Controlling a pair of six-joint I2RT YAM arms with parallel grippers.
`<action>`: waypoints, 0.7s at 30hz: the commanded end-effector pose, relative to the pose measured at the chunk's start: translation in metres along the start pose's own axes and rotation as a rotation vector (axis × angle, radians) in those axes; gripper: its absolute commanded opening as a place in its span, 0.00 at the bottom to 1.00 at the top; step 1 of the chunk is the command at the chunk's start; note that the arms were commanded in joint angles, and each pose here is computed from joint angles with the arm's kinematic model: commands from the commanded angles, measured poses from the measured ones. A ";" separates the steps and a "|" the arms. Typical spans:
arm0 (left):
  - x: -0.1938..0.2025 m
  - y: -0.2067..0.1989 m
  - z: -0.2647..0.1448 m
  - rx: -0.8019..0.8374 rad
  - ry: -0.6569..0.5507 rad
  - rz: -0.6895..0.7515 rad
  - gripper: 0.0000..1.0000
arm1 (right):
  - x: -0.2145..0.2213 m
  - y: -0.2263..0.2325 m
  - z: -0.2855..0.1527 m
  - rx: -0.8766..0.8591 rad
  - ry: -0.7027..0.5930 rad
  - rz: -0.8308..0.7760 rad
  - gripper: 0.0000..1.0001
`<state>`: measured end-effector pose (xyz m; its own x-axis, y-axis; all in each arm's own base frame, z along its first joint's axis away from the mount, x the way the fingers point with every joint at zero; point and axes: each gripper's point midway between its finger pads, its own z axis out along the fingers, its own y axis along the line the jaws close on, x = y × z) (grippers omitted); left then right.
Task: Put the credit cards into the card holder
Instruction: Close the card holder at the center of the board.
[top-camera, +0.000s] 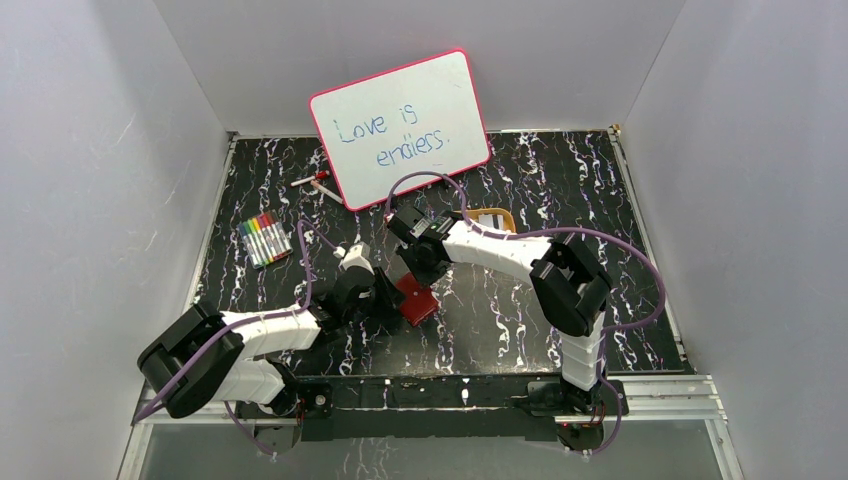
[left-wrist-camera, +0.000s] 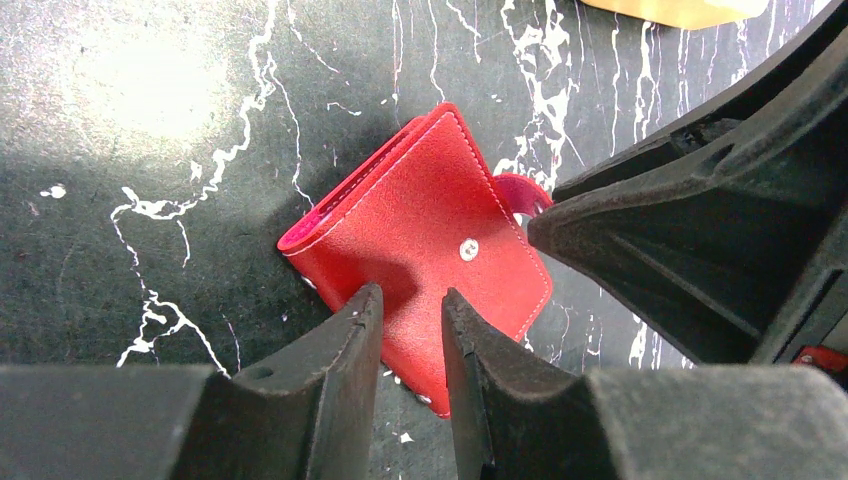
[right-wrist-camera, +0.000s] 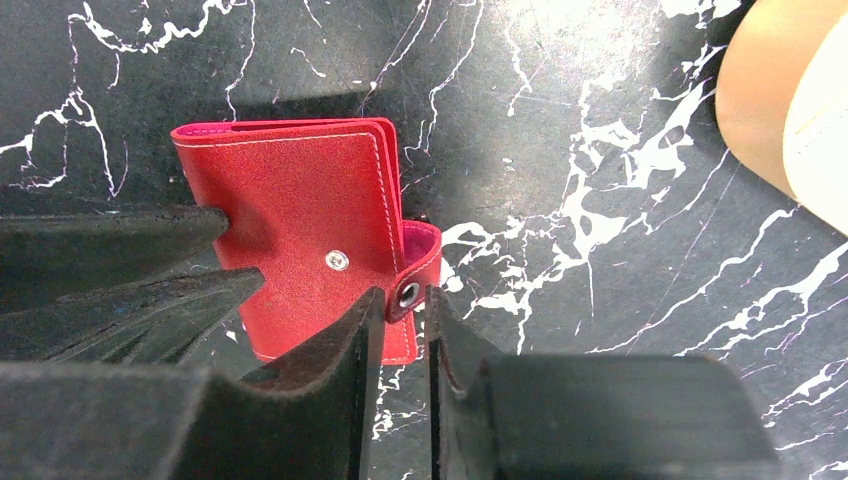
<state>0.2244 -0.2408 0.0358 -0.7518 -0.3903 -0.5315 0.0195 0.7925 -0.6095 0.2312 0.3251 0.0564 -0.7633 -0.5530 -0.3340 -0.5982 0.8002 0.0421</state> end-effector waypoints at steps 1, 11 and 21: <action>-0.001 0.011 -0.003 -0.033 -0.012 0.013 0.27 | -0.028 0.008 -0.024 -0.032 -0.109 0.007 0.26; -0.001 0.011 -0.003 -0.031 -0.012 0.013 0.27 | -0.037 0.008 -0.032 -0.033 -0.158 0.022 0.40; -0.001 0.011 -0.003 -0.029 -0.012 0.008 0.27 | -0.035 0.008 -0.028 -0.040 -0.147 0.020 0.36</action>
<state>0.2241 -0.2405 0.0363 -0.7511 -0.3910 -0.5319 0.0203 0.7917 -0.6106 0.2389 0.3354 0.0717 -0.7499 -0.5244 -0.4032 -0.5952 0.8009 0.0654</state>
